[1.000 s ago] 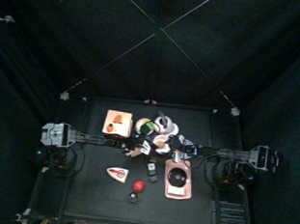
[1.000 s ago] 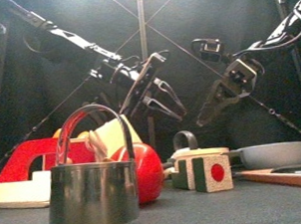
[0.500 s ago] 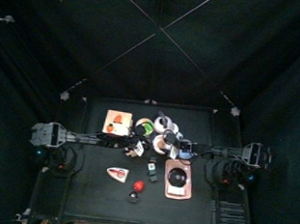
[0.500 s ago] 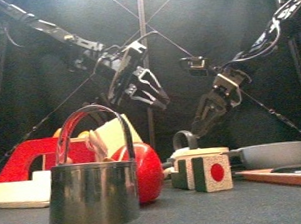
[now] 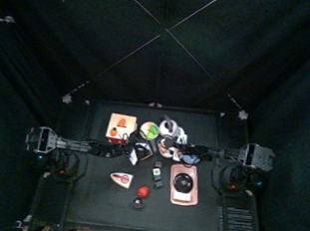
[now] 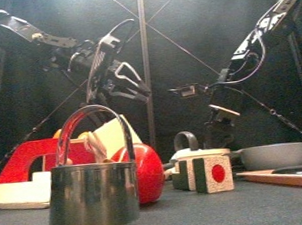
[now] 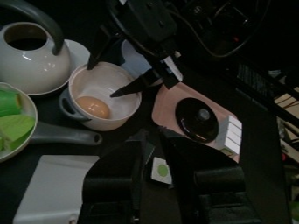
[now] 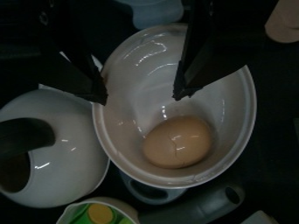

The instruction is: Remove egg shell

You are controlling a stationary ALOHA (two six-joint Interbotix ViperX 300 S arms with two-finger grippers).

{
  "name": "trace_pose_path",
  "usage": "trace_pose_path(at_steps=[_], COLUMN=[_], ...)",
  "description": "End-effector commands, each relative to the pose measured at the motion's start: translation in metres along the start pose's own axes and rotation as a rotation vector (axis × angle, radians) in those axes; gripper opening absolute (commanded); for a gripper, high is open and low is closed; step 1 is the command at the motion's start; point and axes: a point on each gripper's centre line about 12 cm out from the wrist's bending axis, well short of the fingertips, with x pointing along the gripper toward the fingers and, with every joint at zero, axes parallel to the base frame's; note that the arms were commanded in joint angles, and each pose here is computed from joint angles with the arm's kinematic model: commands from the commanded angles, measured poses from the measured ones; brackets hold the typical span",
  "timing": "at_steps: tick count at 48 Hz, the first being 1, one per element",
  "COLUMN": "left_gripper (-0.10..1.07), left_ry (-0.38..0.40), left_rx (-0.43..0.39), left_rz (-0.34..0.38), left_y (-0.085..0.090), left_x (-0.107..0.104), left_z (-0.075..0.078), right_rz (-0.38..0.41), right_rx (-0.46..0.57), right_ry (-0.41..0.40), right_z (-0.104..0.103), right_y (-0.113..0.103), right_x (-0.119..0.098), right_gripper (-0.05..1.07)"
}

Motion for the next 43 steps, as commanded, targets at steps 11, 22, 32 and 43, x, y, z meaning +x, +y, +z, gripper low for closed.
trace_pose_path(at_steps=[11, 22, 32, 43], left_gripper=[0.63, 0.63, 0.63, 0.63], left_ry=[-0.029, -0.037, -0.099, -0.203], left_rx=[-0.012, -0.01, 0.041, 0.102], left_rz=[-0.006, -0.009, -0.036, -0.057], left_y=[-0.002, -0.003, -0.01, -0.011], left_x=[-0.005, -0.005, -0.005, -0.009], left_z=[0.004, 0.006, 0.021, 0.033], right_rz=[0.048, 0.122, 0.162, 0.175], right_rx=[0.339, 0.578, 0.694, 0.858], right_ry=[-0.052, -0.005, 0.009, 0.041], right_z=[0.037, 0.051, 0.053, 0.05], right_y=[-0.01, -0.007, -0.007, -0.007], right_x=[-0.021, -0.028, -0.03, -0.026], right_gripper=[0.94, 0.94, 0.94, 0.94])
